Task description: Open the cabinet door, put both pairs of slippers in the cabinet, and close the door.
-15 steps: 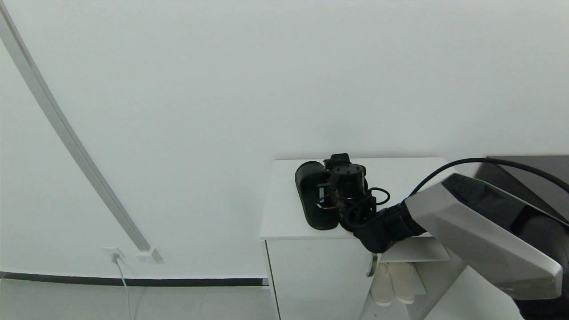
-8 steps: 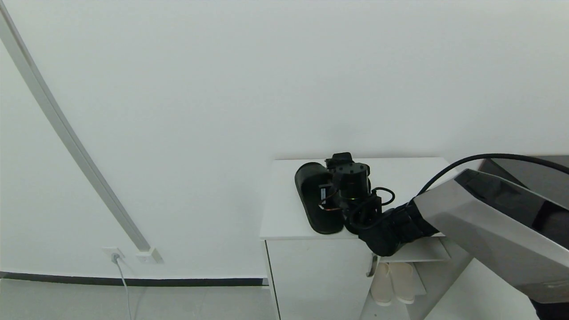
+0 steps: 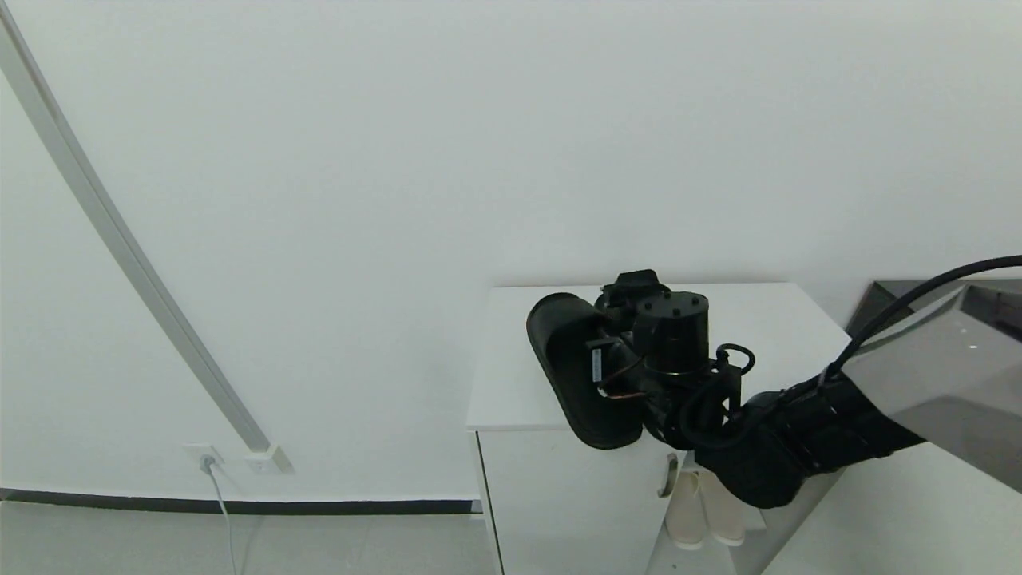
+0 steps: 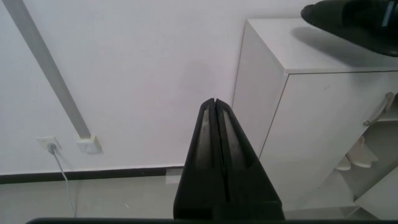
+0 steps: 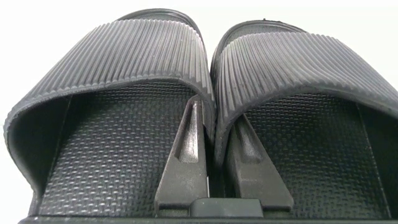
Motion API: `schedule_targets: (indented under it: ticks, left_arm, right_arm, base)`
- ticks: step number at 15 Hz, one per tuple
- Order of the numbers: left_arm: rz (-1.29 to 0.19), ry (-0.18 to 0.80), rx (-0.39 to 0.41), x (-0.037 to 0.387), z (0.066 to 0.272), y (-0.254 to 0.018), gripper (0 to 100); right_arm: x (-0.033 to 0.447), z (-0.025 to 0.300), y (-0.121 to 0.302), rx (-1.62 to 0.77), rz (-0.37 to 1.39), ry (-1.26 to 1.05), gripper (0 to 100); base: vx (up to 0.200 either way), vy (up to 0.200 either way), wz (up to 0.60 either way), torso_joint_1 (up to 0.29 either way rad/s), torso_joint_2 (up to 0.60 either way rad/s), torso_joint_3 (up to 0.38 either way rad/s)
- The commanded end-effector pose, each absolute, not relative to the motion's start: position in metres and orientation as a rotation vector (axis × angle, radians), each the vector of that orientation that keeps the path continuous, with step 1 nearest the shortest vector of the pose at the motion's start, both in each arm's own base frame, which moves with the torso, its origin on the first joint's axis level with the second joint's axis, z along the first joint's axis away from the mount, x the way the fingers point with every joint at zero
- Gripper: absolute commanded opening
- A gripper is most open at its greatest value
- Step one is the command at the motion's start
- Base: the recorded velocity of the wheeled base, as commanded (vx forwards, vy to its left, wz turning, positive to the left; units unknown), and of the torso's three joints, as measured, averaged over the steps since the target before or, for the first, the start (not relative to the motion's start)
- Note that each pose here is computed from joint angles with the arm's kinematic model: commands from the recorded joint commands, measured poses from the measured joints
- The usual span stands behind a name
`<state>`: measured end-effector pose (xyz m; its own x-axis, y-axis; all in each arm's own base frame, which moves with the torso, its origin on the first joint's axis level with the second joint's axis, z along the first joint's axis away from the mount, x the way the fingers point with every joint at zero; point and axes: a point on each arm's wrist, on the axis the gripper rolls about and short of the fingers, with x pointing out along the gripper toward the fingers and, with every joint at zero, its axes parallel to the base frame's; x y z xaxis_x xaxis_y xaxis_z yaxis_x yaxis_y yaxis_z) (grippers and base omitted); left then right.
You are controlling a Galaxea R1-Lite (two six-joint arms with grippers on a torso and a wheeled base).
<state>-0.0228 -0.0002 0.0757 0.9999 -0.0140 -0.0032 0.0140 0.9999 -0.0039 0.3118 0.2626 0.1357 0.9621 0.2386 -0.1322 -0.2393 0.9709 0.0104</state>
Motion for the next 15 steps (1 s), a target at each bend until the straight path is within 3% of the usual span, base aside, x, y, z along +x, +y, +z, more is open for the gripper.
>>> schedule_targets:
  ticks: [1,6,15]
  left_arm:
    - [-0.014,0.003,-0.005,-0.023,0.076,0.000,0]
    - [-0.014,0.003,-0.003,-0.023,0.076,0.000,0]
    - [-0.014,0.003,-0.003,-0.023,0.076,0.000,0]
  right_arm:
    - [0.283,0.155,0.243,0.011,0.317,0.118,0]
    - [0.227,0.165,0.196,-0.035,0.564,0.150,0]
    - [0.239,0.169,0.181,-0.043,0.507,0.147,0]
  base:
    - [0.000,0.000,0.00,0.000,0.00,0.000]
    - [0.000,0.000,0.00,0.000,0.00,0.000]
    - [0.000,0.000,0.00,0.000,0.00,0.000]
